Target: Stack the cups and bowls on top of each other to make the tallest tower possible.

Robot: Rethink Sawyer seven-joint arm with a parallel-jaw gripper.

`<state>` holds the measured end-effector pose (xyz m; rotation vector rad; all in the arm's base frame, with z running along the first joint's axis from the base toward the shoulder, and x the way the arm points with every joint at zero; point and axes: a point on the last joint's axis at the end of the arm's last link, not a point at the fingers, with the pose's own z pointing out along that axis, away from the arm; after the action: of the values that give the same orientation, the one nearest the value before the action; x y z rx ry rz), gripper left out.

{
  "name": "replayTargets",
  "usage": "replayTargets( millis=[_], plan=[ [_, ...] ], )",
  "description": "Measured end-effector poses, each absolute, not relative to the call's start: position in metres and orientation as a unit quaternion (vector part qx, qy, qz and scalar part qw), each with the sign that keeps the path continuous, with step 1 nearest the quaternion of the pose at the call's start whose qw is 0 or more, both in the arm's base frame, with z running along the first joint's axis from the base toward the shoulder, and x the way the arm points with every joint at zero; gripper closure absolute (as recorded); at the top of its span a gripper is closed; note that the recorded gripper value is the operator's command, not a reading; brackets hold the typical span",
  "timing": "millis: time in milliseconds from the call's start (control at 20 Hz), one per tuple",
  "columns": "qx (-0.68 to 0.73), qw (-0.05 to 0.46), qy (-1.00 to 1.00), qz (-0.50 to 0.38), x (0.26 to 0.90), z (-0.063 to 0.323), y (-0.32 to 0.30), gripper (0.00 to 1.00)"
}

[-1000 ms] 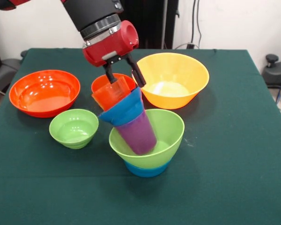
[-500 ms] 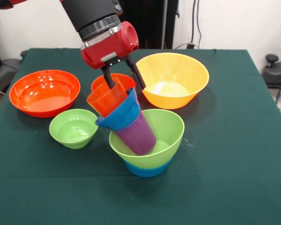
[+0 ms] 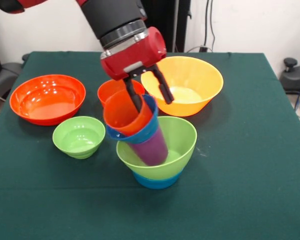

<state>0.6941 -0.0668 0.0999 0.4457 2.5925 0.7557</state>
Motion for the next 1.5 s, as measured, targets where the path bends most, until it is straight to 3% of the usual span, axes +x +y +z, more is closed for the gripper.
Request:
replayTargets(
  millis=[700,1500],
  plan=[
    [0.132,0.182,0.93,0.29,0.701,0.106,-0.004,0.0],
    [-0.034,0.225,0.971,0.068,0.684,0.105,0.024,0.0]
  ],
)
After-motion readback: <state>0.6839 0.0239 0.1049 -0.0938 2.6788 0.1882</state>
